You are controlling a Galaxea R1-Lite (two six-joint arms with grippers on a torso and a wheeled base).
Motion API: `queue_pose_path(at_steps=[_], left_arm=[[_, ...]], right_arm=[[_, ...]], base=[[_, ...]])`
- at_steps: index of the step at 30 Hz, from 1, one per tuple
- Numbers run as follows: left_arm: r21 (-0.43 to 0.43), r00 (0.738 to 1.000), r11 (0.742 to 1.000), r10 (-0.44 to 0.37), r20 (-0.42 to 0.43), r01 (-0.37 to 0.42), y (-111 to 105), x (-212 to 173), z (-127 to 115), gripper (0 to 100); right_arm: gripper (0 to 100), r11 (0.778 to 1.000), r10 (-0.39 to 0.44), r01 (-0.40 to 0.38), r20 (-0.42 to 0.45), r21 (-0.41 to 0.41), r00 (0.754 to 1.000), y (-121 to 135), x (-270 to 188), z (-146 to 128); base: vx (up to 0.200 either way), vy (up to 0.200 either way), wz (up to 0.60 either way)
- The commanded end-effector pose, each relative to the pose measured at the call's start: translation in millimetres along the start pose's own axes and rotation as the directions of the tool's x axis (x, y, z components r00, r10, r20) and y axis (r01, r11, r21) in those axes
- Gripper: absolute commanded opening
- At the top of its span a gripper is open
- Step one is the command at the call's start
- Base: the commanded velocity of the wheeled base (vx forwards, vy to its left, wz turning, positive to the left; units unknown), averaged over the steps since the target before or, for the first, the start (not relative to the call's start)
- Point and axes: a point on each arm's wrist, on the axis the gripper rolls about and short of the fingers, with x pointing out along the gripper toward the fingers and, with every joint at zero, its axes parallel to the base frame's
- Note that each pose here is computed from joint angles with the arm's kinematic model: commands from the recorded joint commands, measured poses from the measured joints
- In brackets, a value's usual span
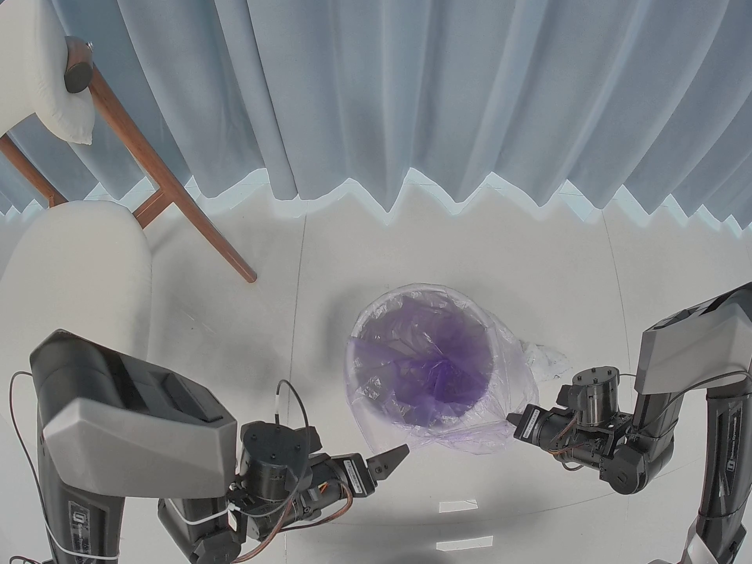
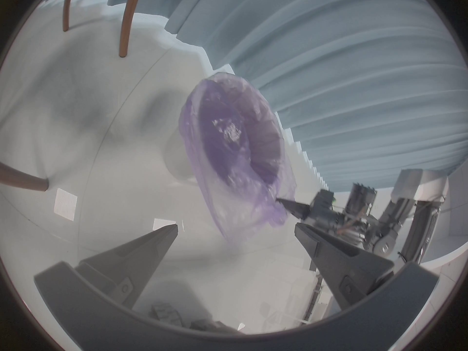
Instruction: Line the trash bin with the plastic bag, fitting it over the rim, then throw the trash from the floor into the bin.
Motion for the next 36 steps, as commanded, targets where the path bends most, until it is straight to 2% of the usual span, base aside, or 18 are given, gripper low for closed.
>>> queue_pose_path(at_steps=[1, 5, 11, 12, 20, 26, 36], left_arm=[[-0.023, 0.999, 0.999, 0.023, 0.044, -0.022, 15.7, 20.7, 9.7, 100], [-0.032, 0.998, 0.998, 0.053, 0.039, -0.052, 25.6, 31.3, 9.8, 100], [-0.087, 0.996, 0.996, 0.029, 0.083, -0.022, 23.6, 41.8, 18.7, 100], [-0.094, 0.996, 0.995, 0.024, 0.081, -0.016, 21.9, 41.6, 17.5, 0], [-0.108, 0.996, 0.994, -0.002, 0.094, 0.012, 16.2, 40.6, 17.4, 0], [-0.101, 0.998, 0.995, 0.009, 0.062, -0.003, 9.3, 20.6, 12.4, 0], [-0.068, 0.998, 0.996, 0.059, 0.008, -0.058, 14.5, -1.6, 3.1, 0]], right_arm=[[0, 1.0, -0.004, 0.004, -0.003, 0.0, 1.0, -1.7, 0.6, -1.3], [0, 1.0, -0.001, 0.001, -0.001, -0.001, 1.0, -0.8, 0.7, -1.0], [0, 1.0, -0.002, 0.002, -0.002, -0.001, 1.0, -1.0, 0.0, -1.3], [0, 1.0, -0.003, 0.003, -0.003, -0.001, 1.0, -1.2, -0.2, -1.5], [0, 1.0, -0.001, 0.001, 0.0, -0.002, 1.0, -1.7, -0.3, -2.1], [0, 1.0, 0.0, 0.0, 0.003, -0.005, 1.0, -1.1, 0.0, -1.4], [0, 1.0, -0.021, 0.021, -0.016, -0.007, 1.0, -7.0, -4.9, -5.0]], base=[[0.0, 0.0, 0.0], [0.0, 0.0, 0.0], [0.0, 0.0, 0.0], [0.0, 0.0, 0.0], [0.0, 0.0, 0.0], [0.0, 0.0, 0.0], [0.0, 0.0, 0.0]])
